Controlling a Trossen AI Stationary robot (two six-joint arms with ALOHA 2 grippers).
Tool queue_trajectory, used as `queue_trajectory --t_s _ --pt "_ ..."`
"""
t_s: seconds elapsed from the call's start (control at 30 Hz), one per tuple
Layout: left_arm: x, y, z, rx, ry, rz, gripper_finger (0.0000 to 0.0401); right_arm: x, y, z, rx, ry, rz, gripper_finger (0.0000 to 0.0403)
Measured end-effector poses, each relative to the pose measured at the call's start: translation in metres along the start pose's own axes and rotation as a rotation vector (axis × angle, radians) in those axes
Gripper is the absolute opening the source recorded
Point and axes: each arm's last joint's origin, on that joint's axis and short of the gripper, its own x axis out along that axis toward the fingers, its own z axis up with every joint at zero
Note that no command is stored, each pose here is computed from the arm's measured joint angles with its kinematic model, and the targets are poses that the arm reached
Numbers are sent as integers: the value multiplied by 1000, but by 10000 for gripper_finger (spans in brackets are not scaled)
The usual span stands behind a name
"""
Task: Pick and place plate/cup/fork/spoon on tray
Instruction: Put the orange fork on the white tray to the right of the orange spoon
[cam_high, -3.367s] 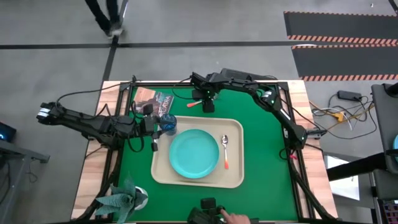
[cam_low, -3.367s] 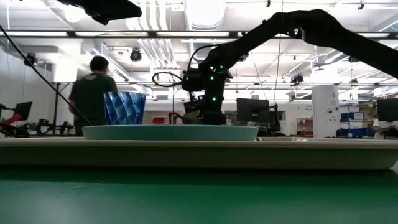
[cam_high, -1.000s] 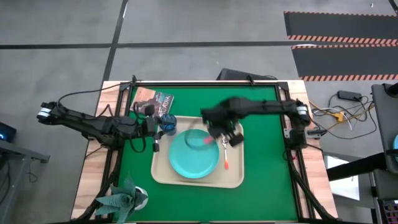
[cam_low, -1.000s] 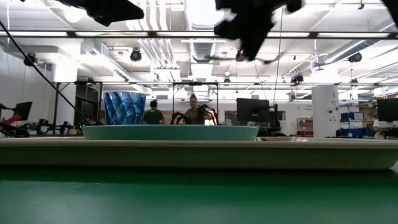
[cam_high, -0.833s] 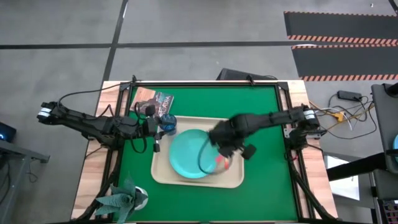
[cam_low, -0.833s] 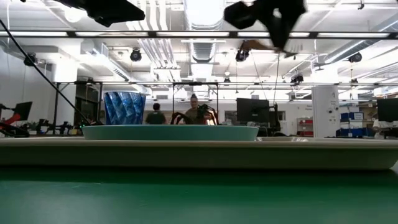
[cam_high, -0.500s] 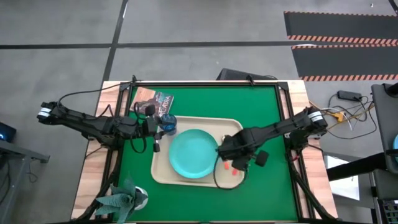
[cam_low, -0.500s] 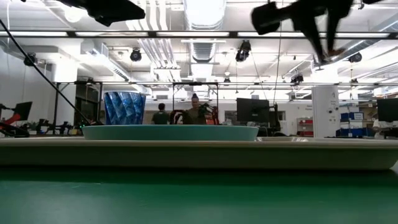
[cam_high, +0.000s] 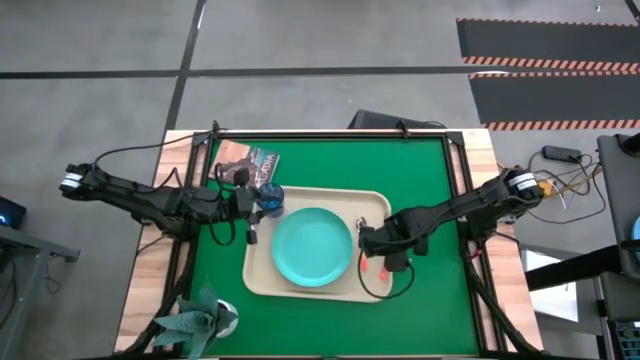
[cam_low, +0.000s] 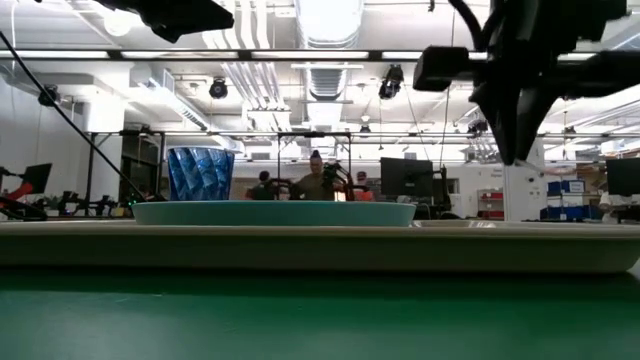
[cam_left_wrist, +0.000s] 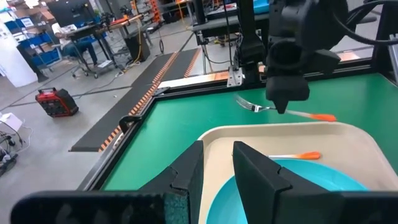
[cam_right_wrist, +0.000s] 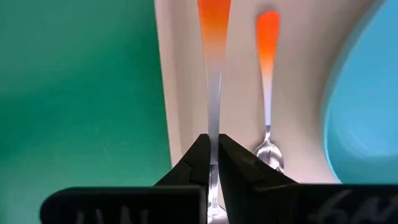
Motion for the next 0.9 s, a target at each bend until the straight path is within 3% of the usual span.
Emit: queue_trajectory --t_s 0.13,0.4,0.6,0.77,0.9 --pt "0 0 0 1 2 0 73 4 -2 -7 -57 11 -36 11" --pt "0 0 0 2 3 0 73 23 -2 -22 -83 23 10 11" --pt "1 -1 -1 4 8 -1 73 33 -5 -30 -75 18 -19 11" --pt "1 -1 -1 5 10 -1 73 40 -12 -30 -97 -66 -62 12" --pt "1 -1 -2 9 17 -2 73 53 -17 -32 -84 -118 -32 12"
